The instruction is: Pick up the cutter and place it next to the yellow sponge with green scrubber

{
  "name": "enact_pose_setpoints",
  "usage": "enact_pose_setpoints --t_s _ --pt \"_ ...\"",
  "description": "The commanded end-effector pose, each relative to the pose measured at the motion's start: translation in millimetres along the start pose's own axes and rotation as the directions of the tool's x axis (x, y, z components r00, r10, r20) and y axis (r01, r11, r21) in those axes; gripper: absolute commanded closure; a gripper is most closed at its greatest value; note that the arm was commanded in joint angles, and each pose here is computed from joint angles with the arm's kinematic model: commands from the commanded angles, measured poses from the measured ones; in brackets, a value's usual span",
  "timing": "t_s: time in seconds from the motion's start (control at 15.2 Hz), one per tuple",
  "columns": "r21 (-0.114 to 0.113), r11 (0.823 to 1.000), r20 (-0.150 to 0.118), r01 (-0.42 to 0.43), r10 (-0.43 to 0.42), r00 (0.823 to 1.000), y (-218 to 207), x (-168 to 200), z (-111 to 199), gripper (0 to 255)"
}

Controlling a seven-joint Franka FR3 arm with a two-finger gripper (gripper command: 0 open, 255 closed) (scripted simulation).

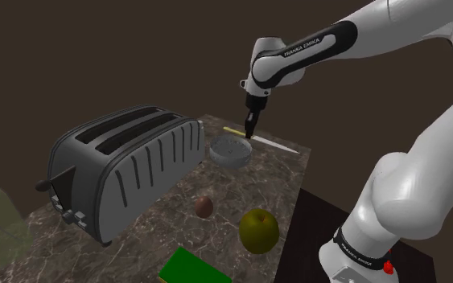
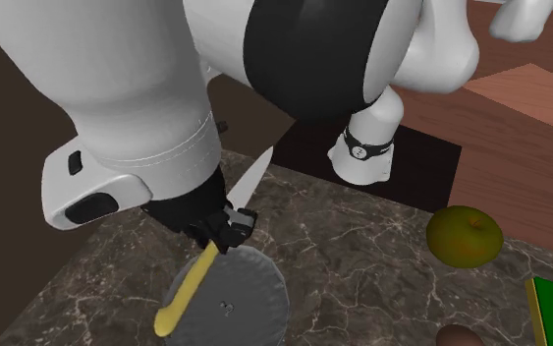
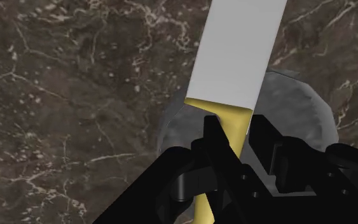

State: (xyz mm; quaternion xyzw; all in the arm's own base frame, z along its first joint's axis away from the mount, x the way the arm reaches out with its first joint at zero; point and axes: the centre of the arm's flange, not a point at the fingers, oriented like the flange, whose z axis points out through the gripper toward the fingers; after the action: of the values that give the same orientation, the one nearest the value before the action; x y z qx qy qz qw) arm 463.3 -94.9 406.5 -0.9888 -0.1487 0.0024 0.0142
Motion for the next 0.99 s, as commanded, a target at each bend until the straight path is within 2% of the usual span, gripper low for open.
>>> enact_pose_setpoints --t_s 0.0,0.92 --pt "0.000 1.000 0.000 -0.002 0.002 1.000 -27 9 -2 255" --pt "0.000 1.000 0.000 -0.002 0.002 1.000 -205 56 3 255"
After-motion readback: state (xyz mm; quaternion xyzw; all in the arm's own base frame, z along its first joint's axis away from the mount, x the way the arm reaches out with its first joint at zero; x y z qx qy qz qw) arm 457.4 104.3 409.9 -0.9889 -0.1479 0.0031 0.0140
